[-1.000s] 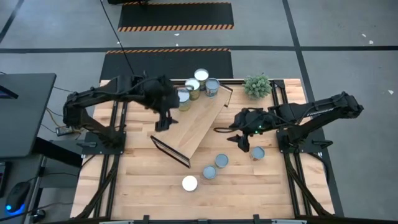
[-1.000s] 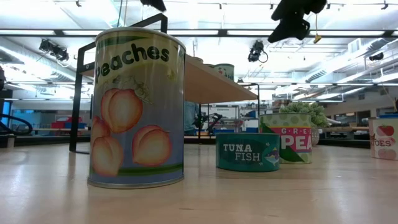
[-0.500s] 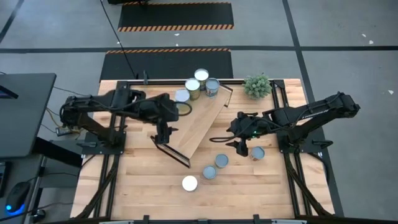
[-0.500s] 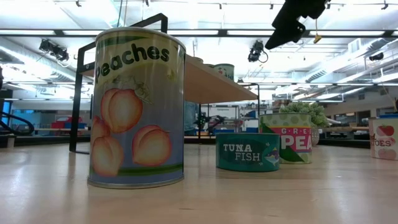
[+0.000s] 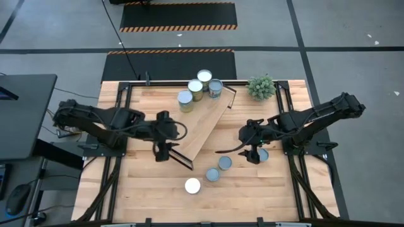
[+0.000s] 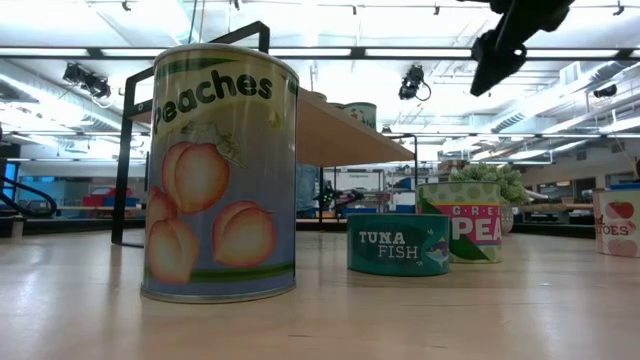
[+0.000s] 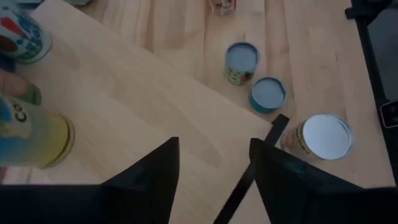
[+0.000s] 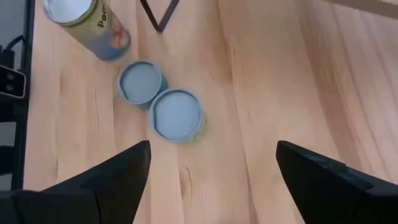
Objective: Pick and place cans onto a shelf
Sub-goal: Put the canned peaches on the shelf
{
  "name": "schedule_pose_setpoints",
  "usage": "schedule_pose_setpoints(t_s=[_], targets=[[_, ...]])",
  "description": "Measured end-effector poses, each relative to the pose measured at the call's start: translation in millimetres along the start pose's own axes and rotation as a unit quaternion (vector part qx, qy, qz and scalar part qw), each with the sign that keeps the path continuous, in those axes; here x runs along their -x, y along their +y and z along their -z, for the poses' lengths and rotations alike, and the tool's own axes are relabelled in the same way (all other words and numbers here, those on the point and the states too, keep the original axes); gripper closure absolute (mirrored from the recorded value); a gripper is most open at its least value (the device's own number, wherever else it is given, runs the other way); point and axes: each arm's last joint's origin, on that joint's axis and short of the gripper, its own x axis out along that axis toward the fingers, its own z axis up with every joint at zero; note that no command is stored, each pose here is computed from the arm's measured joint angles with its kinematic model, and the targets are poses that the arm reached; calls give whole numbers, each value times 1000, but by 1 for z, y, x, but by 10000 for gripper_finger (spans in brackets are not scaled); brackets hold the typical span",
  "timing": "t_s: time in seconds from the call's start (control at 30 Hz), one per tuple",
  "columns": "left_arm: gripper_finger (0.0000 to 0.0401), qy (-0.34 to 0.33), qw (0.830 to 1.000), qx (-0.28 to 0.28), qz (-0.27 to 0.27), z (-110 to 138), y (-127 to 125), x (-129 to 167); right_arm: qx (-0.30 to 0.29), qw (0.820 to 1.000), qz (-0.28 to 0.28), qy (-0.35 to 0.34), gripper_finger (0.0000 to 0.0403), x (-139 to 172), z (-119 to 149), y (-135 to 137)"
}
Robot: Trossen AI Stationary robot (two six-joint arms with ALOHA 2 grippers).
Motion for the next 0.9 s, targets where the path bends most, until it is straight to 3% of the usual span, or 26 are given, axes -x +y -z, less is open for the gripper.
schedule_pose_setpoints(t_s=[0.37,0.63,0.9], targets=[[214,-18,996,87,4,52,-14,4,2,997,15,72,47,2,17,2],[214,-17,990,142,-7,91,-28,1,-42,985,58,159,47,6,34,-6],[214,-25,980,197,-15,119,-35,2,-57,974,59,209,36,-16,58,-13]])
